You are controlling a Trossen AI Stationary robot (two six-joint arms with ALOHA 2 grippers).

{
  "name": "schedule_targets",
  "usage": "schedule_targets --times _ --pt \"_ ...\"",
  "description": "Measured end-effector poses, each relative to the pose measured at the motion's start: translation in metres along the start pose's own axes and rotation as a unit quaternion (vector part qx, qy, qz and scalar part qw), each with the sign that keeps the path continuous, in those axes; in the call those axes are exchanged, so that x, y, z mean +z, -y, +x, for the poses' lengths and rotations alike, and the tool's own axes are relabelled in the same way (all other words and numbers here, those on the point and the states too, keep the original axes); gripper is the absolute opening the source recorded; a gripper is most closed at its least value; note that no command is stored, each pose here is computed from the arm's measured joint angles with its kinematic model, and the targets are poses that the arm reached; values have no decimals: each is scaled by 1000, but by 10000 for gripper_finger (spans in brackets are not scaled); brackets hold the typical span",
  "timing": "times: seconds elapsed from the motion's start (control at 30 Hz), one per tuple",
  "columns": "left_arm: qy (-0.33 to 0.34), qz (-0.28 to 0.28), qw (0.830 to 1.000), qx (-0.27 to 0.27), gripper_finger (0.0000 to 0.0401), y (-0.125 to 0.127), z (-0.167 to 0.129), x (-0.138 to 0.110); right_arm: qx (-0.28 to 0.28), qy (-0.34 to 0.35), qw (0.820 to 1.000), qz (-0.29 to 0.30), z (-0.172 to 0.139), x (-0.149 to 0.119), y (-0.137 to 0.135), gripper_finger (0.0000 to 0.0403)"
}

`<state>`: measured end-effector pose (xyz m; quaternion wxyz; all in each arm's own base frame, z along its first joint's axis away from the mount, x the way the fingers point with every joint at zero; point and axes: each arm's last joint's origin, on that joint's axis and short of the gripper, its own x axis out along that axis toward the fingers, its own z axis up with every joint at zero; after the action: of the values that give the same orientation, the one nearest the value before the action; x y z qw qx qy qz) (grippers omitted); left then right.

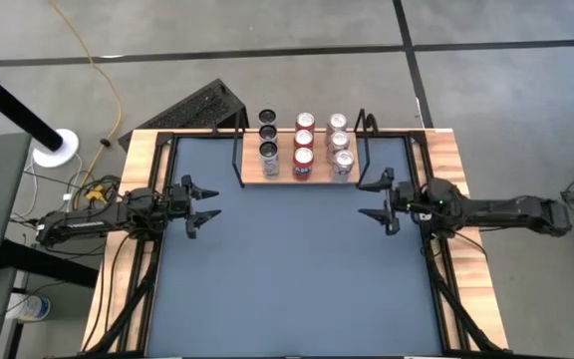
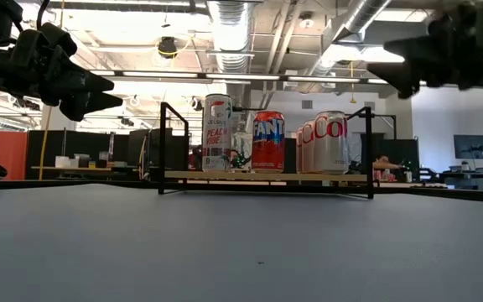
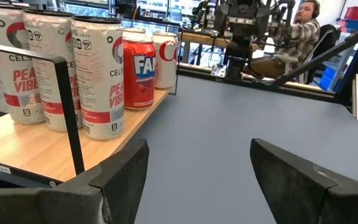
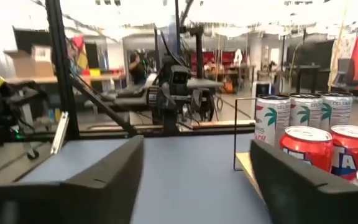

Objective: Place canned beverage on shelf
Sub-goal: Return to Home Position

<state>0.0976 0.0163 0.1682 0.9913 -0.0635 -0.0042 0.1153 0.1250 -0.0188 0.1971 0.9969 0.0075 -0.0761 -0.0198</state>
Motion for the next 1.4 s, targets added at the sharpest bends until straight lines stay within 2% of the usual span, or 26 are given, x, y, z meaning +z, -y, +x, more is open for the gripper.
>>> schedule_targets --times 0.1,0.2,0.3,0.37,0.47,0.57,0.67,1.4 --pt "0 0 1000 0 269 0 0 0 0 11 1000 11 -8 -10 2 247" --pt "0 0 1000 0 269 0 0 0 6 -6 1000 25 -11 -13 2 161" --pt "0 0 1000 0 269 0 0 0 23 -39 999 20 -14 -19 1 57" --pt "0 0 1000 0 269 0 0 0 25 -74 997 17 -16 -25 0 16" --pt "0 0 1000 0 269 0 0 0 -4 -121 991 50 -19 -35 1 15" --pt "0 0 1000 0 269 0 0 0 -75 -153 983 69 -21 -42 4 6" --pt "0 0 1000 0 269 0 0 0 -136 -166 975 62 -23 -45 6 3" --pt "0 0 1000 0 269 0 0 0 -144 -164 974 59 -22 -45 6 16"
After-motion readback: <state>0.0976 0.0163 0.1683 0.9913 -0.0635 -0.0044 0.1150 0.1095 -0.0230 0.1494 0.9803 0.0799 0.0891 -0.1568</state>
